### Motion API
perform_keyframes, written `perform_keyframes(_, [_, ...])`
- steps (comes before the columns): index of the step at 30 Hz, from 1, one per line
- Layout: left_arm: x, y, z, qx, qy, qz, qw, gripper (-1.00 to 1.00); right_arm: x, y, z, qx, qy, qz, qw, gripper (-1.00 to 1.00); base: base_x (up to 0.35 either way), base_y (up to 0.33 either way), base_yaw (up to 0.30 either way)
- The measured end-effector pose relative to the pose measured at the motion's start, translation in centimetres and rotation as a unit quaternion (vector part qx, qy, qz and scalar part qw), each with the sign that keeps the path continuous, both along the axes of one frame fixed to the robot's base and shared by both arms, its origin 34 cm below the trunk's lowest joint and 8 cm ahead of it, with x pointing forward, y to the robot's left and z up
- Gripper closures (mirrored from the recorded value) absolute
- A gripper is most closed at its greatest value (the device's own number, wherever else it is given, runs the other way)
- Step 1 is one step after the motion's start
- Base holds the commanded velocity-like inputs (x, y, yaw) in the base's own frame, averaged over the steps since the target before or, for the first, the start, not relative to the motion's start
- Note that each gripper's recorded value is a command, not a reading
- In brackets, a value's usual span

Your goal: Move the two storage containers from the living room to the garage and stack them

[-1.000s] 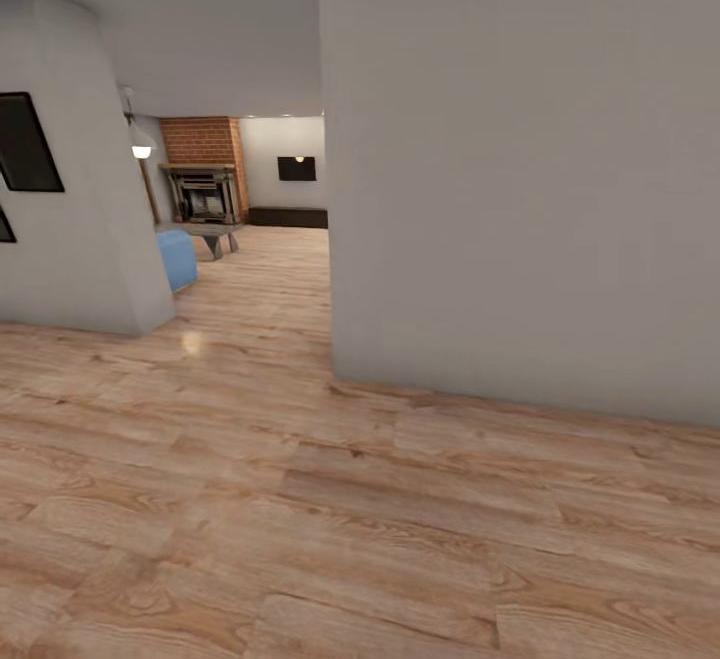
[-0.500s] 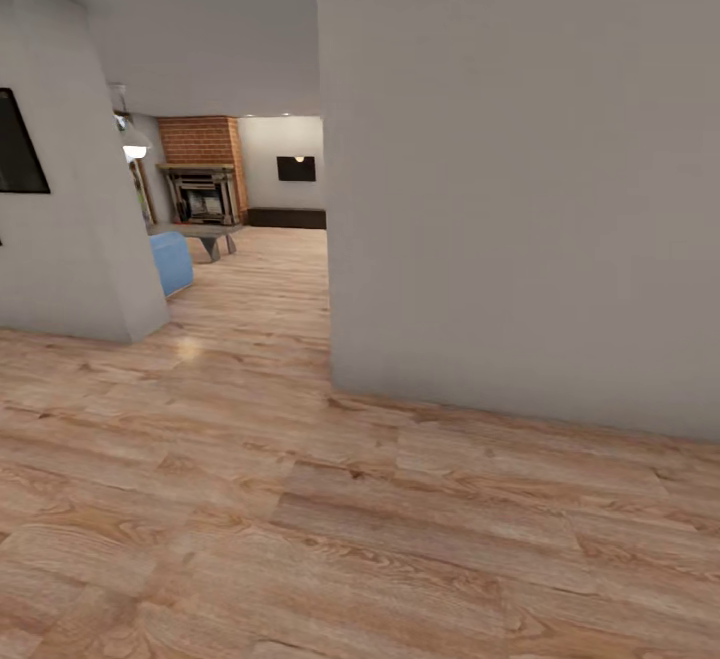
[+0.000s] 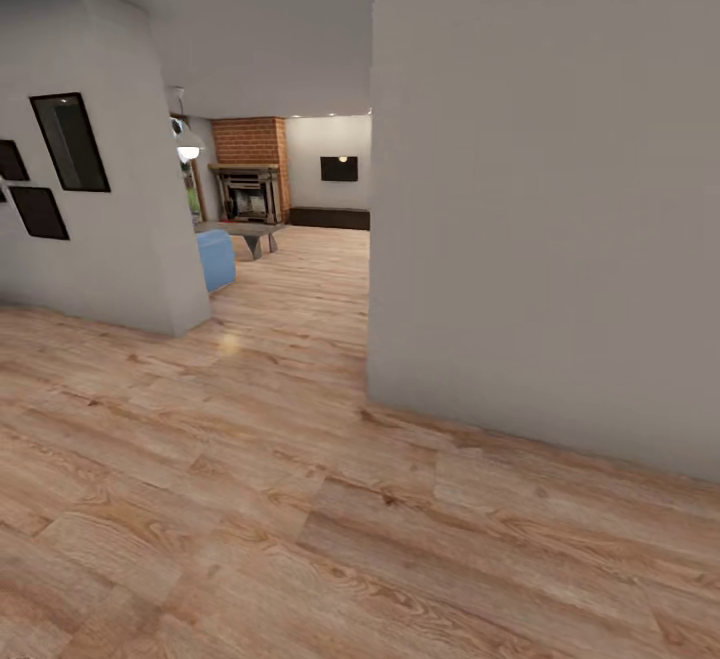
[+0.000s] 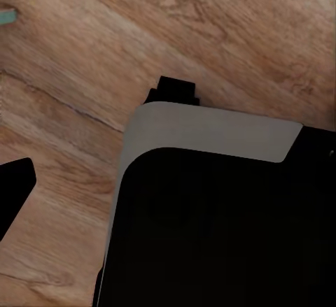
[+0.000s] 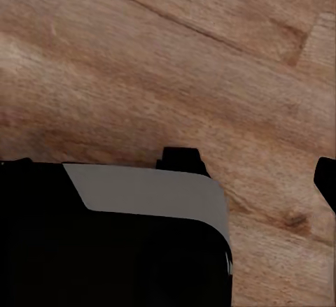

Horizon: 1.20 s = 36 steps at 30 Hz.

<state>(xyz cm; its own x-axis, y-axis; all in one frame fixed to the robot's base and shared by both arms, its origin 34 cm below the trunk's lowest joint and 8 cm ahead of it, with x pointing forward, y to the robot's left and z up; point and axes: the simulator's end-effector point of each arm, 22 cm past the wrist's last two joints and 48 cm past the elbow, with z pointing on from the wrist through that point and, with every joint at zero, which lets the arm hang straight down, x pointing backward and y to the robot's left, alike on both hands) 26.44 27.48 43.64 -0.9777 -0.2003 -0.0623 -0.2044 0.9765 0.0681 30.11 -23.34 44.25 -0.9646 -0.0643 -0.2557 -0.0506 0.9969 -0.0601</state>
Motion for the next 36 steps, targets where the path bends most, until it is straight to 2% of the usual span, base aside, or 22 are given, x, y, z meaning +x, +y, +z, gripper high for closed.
perform_keyframes(7, [0.01, 0.00, 0.00, 0.000, 0.000, 0.000, 1.0000, -1.00, 0.00, -0.05, 0.00, 0.000, 0.000, 0.001, 1.0000, -1.00, 0.322, 0.000, 0.190])
perform_keyframes(27, [0.01, -0.01, 0.00, 0.000, 0.000, 0.000, 1.0000, -1.00, -0.02, 0.23, 0.00, 0.001, 0.000, 0.004, 1.0000, -1.00, 0.322, 0.000, 0.006])
perform_keyframes(36, [0.01, 0.00, 0.00, 0.000, 0.000, 0.000, 1.0000, -1.00, 0.02, 0.25, 0.01, 0.000, 0.000, 0.005, 1.0000, -1.00, 0.322, 0.000, 0.213])
